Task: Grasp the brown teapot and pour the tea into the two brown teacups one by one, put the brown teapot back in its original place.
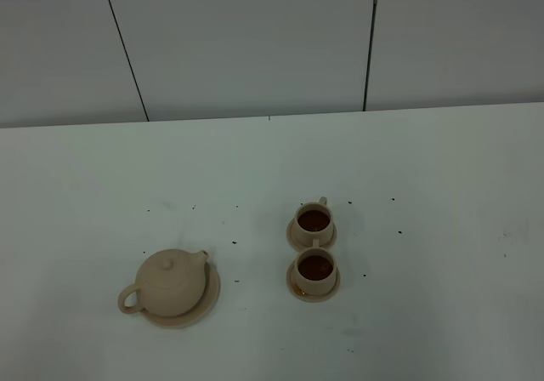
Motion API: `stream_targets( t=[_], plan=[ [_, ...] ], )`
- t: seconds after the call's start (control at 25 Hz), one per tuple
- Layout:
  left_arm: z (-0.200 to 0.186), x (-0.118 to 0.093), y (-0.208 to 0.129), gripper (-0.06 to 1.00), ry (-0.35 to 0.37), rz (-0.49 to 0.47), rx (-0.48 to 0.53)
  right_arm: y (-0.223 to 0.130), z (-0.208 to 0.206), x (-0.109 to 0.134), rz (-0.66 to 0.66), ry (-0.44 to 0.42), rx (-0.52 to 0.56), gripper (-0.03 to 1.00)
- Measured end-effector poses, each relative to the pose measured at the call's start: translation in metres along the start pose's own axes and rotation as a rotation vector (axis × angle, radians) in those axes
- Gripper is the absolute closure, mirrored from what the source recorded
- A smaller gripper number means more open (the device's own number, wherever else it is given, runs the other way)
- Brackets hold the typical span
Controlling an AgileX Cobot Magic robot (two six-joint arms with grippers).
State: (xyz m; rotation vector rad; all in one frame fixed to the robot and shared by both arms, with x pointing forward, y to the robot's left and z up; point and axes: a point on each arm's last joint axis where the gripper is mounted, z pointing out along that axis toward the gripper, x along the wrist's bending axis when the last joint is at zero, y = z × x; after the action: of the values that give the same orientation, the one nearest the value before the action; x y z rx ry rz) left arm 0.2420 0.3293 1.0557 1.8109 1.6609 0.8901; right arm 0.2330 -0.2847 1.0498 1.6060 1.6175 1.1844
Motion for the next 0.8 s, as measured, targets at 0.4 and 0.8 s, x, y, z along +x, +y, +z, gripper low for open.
stream_targets(
  t=[0.4,0.8],
  plan=[
    [-0.018,0.004,-0.019,0.59,0.165,-0.173,-0.086,0.000,0.000,0.000,0.000,0.000,0.000,0.73],
    [-0.016,-0.011,-0.020,0.59,0.153,-0.126,-0.070,0.000,0.000,0.000,0.000,0.000,0.000,0.73]
  ],
)
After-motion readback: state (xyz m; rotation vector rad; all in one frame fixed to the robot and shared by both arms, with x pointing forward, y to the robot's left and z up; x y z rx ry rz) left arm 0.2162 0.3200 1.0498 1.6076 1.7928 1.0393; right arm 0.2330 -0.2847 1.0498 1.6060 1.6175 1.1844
